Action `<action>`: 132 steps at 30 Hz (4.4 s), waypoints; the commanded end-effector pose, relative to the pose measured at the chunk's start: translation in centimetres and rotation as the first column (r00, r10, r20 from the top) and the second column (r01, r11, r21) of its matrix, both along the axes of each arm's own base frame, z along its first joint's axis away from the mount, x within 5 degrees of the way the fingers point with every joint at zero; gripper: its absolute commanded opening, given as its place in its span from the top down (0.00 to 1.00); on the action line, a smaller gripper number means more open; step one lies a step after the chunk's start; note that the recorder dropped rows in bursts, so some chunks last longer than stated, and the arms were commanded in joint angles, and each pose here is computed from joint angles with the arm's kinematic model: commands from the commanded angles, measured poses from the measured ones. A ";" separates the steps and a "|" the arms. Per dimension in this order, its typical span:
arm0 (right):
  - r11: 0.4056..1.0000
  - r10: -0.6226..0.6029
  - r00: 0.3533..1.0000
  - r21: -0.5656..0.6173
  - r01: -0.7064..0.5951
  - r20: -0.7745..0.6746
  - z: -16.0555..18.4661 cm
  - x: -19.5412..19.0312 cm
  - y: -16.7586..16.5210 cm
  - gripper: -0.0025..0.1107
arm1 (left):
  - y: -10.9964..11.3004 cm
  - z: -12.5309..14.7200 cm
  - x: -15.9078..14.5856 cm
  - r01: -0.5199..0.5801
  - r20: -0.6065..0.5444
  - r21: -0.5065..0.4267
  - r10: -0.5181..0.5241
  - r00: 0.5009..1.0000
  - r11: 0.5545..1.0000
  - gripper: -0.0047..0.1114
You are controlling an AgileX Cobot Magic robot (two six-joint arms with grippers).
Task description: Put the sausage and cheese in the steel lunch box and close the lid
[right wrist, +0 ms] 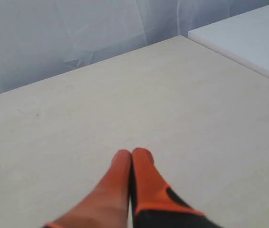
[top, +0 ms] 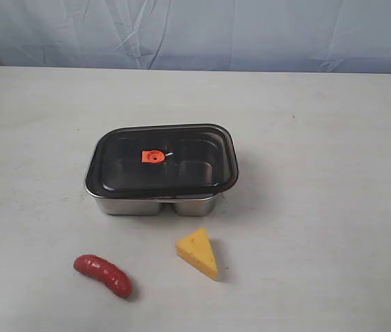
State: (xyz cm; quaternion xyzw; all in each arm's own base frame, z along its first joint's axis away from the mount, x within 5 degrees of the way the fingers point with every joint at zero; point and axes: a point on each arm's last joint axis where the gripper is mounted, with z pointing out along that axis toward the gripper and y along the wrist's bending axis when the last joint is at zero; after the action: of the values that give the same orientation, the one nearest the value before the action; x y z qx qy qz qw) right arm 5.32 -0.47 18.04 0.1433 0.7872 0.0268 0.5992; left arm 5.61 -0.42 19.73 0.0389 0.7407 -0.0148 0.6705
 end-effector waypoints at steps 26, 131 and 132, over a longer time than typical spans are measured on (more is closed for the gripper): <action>0.873 0.120 0.963 0.435 -0.219 0.243 14.6 3.9 1.7 0.98 | 0.0 0.0 0.0 0.007 0.009 -0.001 -0.007 1.000 1.000 0.96; 0.119 0.978 0.206 0.855 -0.505 -0.015 0.2 29.2 16.1 0.99 | 0.0 0.0 0.0 0.007 0.008 -0.001 -0.007 1.000 1.000 0.96; 0.118 0.978 0.206 0.852 -0.511 -0.012 0.4 29.1 16.1 0.99 | 0.0 0.0 0.0 0.007 0.008 -0.001 -0.007 1.000 1.000 0.96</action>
State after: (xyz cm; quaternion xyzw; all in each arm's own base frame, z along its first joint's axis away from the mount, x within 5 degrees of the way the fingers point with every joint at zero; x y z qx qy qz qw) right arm 34.39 15.81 17.18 -0.0951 0.8000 0.5873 0.0769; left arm 5.61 -0.42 19.74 0.0389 0.7405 -0.0148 0.6708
